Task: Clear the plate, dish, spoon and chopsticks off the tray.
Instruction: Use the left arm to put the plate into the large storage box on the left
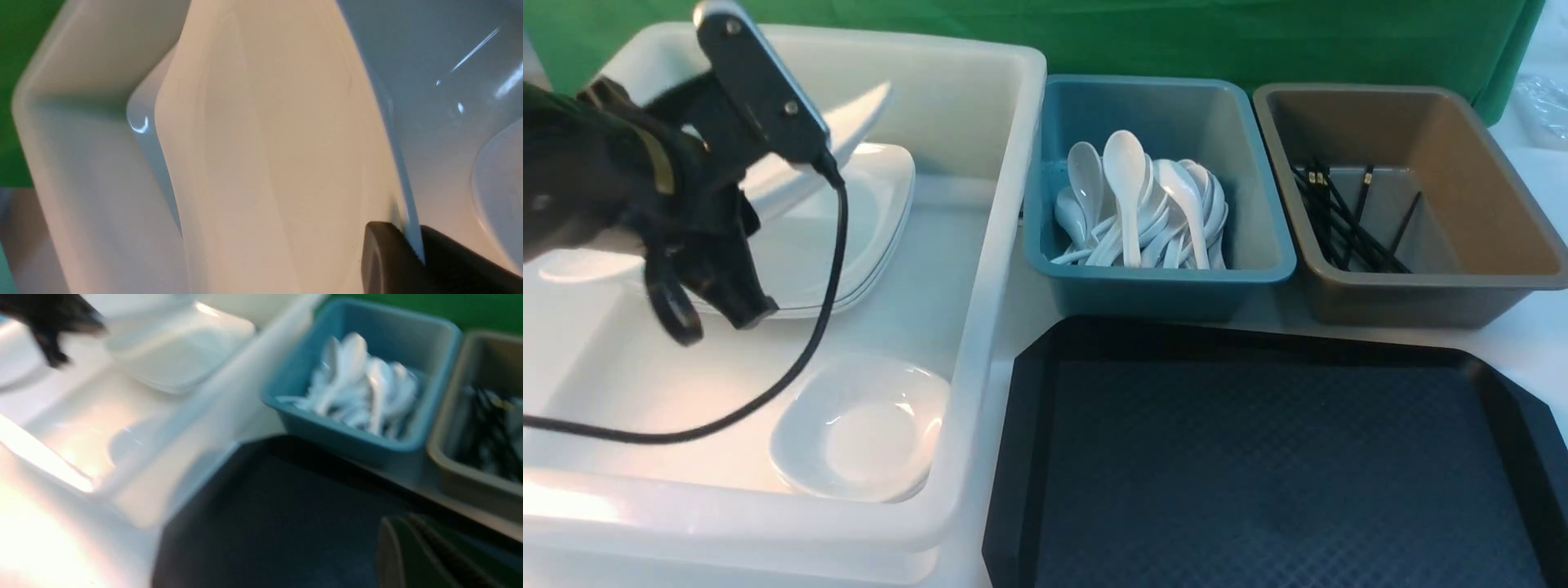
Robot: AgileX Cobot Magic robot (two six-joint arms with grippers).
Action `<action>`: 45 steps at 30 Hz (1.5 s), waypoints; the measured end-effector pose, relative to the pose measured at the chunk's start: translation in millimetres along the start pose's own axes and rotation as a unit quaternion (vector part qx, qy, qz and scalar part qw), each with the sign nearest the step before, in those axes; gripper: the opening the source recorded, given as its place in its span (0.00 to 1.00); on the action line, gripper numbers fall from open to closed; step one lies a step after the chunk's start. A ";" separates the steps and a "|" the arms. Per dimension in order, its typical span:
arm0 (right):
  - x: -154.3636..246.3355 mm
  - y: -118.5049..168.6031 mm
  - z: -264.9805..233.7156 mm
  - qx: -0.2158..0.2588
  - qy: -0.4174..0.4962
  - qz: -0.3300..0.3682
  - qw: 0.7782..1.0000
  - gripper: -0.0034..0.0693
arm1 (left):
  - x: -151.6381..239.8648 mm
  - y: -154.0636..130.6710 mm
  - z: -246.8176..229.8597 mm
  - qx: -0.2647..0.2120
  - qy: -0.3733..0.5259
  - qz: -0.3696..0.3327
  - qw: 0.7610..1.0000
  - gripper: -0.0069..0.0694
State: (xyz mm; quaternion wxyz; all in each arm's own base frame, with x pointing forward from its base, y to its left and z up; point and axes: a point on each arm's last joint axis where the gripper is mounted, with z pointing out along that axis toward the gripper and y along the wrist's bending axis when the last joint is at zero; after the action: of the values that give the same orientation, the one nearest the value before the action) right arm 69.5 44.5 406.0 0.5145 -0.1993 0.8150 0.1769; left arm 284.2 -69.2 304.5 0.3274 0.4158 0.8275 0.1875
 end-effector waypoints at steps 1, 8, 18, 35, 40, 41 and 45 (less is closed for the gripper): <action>-1.6 2.5 4.5 -0.007 0.002 -0.003 1.000 0.08 | 0.9 0.3 10.7 0.005 0.012 0.000 1.000 0.13; -1.2 8.2 20.0 -0.015 0.036 -0.017 0.999 0.09 | -13.7 9.0 48.1 0.013 0.033 0.002 0.999 0.13; 0.1 10.0 20.9 -0.024 0.045 -0.016 0.999 0.09 | -32.8 12.3 100.1 0.029 0.071 0.005 0.997 0.13; 7.1 13.7 19.8 -0.043 0.085 0.006 0.995 0.10 | -31.8 -7.2 144.3 0.052 0.074 0.013 0.996 0.50; 10.1 14.4 19.1 -0.046 0.101 0.010 0.994 0.11 | -31.0 -9.5 147.6 0.058 0.076 0.002 0.995 0.61; 10.1 14.4 19.1 -0.046 0.101 0.010 0.994 0.11 | -31.2 -9.2 146.6 0.058 0.076 -0.003 0.995 0.62; 10.4 14.4 19.1 -0.047 0.103 0.005 0.994 0.12 | -34.8 -5.5 133.5 0.064 0.068 -0.043 0.995 0.66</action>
State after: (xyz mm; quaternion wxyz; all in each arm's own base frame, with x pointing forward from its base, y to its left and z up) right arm 72.7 64.8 390.0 0.4169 -0.2360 0.8556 0.1961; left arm 389.6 -95.6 219.3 0.2506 0.3865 0.8752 0.1475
